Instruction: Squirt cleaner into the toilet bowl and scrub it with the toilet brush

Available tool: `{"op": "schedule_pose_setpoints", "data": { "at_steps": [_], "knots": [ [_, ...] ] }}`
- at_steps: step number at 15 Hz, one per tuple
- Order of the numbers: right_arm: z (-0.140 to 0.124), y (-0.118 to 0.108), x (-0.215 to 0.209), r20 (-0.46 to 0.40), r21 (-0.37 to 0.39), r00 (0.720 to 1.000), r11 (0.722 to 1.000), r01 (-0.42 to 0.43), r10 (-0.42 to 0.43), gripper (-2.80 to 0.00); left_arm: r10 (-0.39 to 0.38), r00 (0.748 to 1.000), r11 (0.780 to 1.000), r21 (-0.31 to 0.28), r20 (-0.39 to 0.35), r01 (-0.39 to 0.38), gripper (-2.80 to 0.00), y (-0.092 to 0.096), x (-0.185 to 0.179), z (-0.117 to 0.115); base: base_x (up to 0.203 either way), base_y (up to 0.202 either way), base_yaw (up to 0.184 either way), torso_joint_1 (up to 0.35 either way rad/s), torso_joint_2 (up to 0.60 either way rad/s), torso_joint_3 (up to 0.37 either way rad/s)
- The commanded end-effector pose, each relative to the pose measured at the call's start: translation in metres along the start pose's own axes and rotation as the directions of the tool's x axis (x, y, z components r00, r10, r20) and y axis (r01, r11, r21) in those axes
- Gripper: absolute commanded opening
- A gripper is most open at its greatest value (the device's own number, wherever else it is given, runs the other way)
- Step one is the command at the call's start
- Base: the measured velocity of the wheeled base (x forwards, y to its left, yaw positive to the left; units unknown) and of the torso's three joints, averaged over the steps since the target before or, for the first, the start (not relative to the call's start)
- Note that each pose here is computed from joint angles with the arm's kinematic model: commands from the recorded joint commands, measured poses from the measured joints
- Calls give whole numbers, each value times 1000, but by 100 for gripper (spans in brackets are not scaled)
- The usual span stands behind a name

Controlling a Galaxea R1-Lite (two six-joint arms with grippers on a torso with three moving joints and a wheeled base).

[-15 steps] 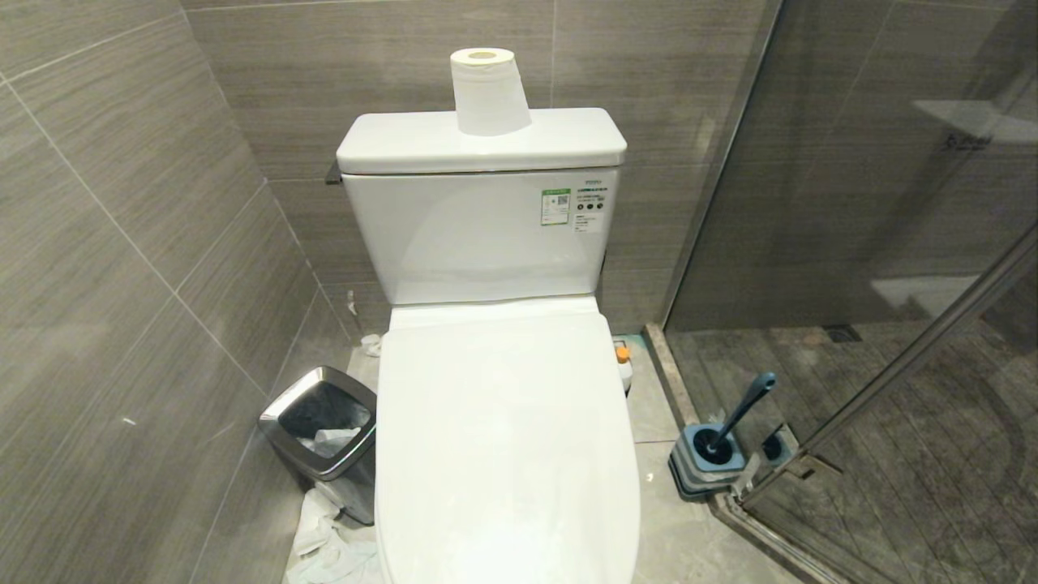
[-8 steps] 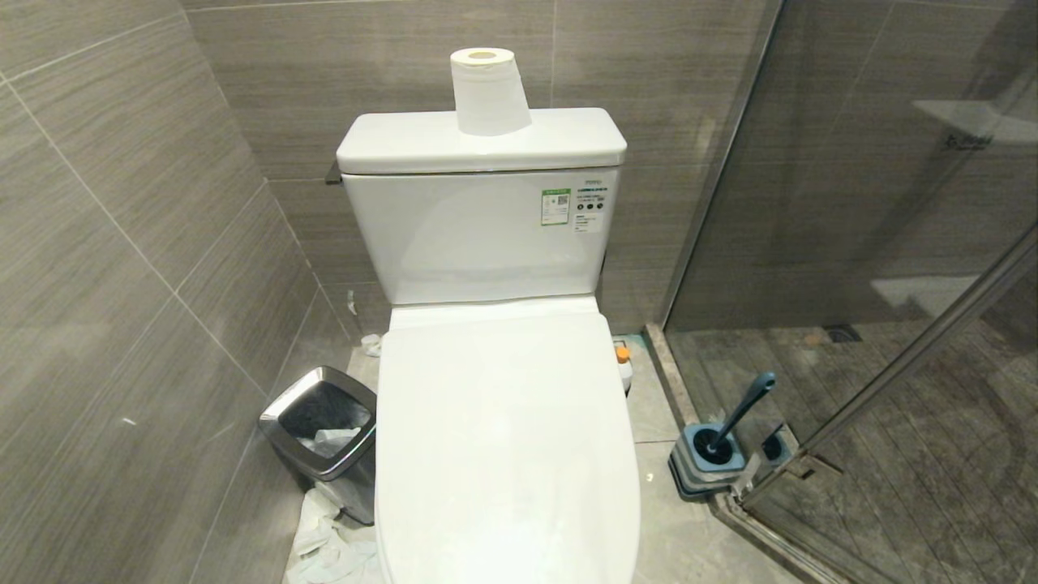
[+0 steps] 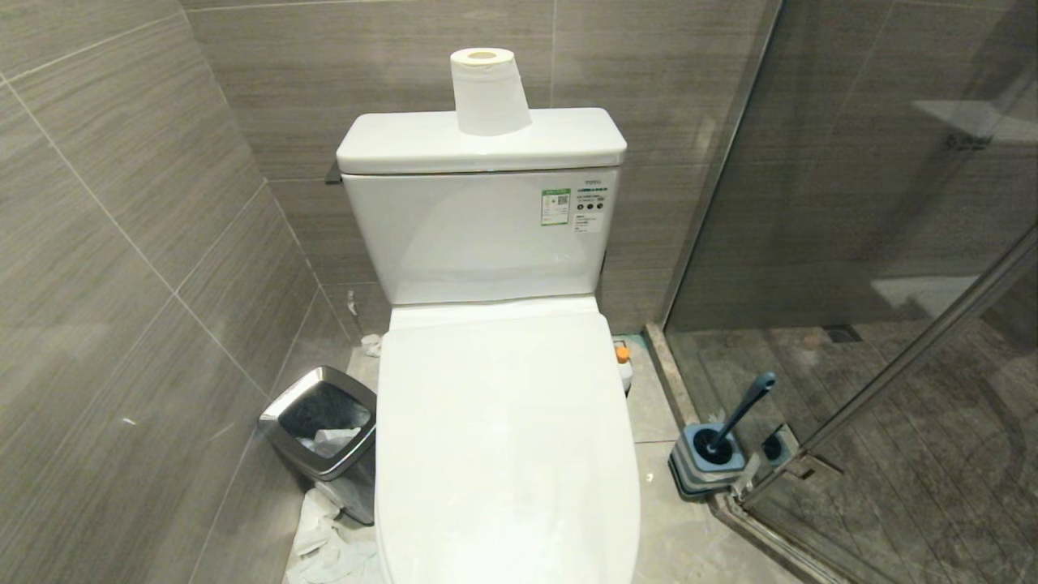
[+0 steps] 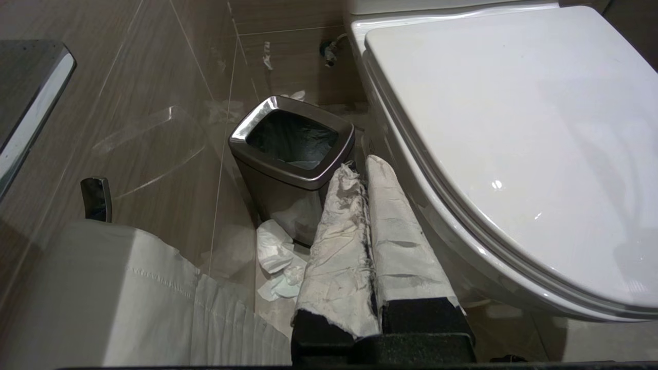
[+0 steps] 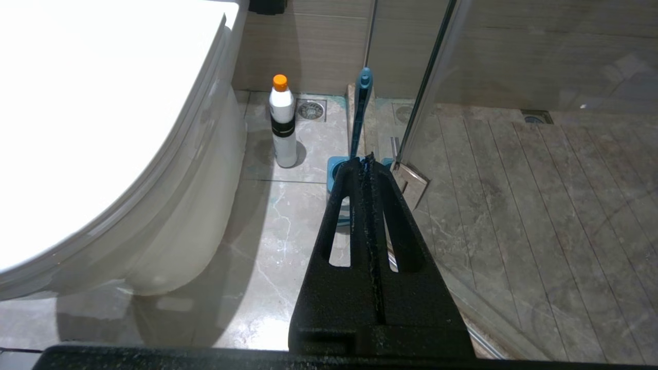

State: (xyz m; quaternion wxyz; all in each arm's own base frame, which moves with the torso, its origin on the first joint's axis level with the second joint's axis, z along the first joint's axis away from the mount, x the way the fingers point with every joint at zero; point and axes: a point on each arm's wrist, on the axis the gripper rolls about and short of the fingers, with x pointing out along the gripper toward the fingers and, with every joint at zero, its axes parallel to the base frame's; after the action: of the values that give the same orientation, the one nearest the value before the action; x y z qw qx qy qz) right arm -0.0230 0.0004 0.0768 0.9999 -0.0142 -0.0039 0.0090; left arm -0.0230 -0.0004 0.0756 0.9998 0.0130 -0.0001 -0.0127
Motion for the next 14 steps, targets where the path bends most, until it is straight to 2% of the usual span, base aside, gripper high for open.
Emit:
{"op": "schedule_pose_setpoints", "data": {
  "at_steps": [1, 14],
  "knots": [
    [0, 0, 0, -1, -1, 1000, 1000, 0, 0, -280, 0, 1000, 1000, 0, -1, 0, -280, 0, 0, 0, 0, 0, 0, 0, 0, 0],
    [0, 0, 0, -1, -1, 1000, 1000, 0, 0, -280, 1, 1000, 1000, 0, -1, -1, -280, 0, 0, 0, 0, 0, 0, 0, 0, 0]
  ]
}}
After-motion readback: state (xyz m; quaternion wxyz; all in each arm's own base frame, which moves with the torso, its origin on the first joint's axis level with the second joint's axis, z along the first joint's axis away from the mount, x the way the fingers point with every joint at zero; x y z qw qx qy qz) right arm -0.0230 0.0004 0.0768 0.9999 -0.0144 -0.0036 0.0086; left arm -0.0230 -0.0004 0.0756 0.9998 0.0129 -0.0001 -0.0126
